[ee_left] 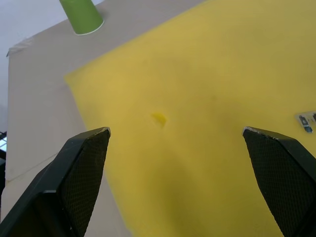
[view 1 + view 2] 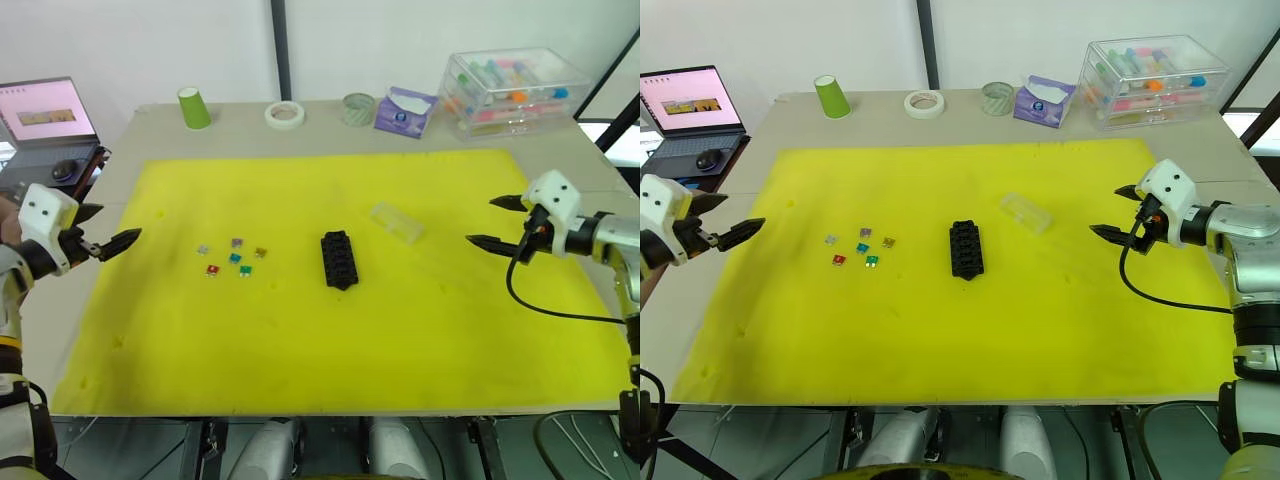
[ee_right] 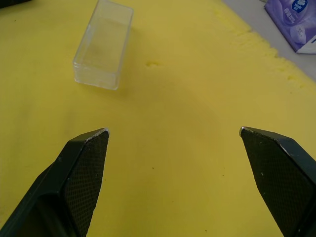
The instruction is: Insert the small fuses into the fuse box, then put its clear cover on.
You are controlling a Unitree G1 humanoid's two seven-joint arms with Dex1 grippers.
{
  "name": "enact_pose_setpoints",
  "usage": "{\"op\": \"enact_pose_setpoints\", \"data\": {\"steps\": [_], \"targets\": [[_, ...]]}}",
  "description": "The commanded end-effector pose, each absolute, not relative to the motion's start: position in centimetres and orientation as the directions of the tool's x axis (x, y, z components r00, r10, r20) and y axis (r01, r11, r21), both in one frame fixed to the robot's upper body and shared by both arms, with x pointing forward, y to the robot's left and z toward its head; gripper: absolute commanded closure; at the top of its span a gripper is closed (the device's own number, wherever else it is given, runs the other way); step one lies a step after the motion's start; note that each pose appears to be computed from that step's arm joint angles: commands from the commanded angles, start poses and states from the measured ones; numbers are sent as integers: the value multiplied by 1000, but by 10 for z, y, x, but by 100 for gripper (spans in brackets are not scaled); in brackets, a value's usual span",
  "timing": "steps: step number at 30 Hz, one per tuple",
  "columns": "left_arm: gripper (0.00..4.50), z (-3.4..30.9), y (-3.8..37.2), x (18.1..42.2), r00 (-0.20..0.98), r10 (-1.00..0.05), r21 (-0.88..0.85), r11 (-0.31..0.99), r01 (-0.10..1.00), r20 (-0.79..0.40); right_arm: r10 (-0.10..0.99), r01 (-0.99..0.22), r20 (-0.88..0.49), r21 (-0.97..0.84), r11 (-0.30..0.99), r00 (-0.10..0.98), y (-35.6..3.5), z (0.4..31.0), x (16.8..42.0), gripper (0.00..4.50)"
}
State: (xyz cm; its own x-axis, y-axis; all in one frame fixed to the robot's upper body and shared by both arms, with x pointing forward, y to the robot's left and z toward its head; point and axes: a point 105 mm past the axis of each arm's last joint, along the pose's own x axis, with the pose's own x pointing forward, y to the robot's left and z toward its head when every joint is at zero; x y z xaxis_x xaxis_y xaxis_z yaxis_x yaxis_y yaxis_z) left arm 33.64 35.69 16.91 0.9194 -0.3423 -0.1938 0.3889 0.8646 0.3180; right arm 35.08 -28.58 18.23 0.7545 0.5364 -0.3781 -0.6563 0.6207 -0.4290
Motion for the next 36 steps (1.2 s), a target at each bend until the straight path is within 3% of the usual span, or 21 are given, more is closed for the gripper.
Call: {"op": "enact_pose_setpoints", "data": {"steps": [1,19,36], "targets": [[1,186,365,334,935,-314,374,857,355,-168,544,-632,-328,-477,611,773,-286,203,349,2],[1,186,371,342,949,-260,413,856,313,-180,531,-617,-319,-487,619,785,-289,202,347,2],[1,191,364,338,926,-341,379,845,378,-165,534,-621,-322,-484,617,782,-289,202,345,2]]}}
